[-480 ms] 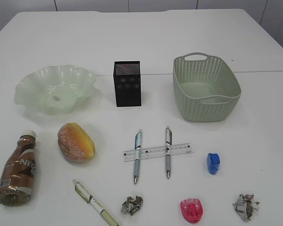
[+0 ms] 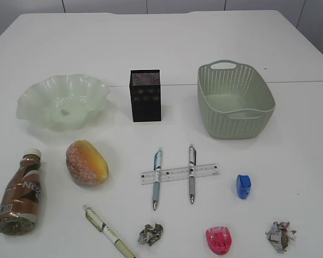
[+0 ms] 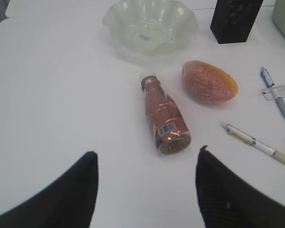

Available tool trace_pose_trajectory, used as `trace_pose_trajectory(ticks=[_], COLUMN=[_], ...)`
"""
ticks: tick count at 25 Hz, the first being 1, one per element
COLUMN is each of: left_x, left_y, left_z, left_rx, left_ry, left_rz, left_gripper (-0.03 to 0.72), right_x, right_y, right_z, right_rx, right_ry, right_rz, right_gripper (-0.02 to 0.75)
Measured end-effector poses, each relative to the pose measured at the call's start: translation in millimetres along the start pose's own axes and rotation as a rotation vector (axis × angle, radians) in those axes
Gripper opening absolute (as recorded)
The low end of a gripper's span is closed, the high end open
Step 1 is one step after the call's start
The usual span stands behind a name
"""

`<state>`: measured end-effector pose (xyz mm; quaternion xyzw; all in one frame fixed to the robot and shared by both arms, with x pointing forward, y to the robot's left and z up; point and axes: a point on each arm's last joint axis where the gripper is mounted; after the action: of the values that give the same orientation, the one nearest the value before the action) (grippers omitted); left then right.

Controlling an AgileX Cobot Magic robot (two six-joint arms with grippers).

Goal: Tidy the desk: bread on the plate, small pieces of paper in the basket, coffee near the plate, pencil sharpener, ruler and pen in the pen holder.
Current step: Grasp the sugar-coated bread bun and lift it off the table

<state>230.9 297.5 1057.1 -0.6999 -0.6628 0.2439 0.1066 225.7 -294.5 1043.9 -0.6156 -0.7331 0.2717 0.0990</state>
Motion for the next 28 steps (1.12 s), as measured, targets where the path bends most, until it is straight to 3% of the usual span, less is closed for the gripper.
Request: trace_pose_trajectory(ticks=[28], left_x=[0.0], left_y=[0.0], left_z=[0.0], left_rx=[0.000], left_ry=[0.000], left_rz=[0.000], left_gripper=[0.446], right_x=[0.0], right_y=[0.0], right_z=[0.0], right_rx=[0.000], right_ry=[0.000], right_rz=[0.000], right_gripper=[0.570])
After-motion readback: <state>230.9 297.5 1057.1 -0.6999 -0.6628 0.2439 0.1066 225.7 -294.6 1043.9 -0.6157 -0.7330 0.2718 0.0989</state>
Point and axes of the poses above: a point on each arm's last joint axis where the gripper is mounted, y pointing out along that axis toward the gripper, x along the wrist's bending axis when the last joint is at zero, z = x × y, and after that the axes turned 9 degrees about -y, right-handed
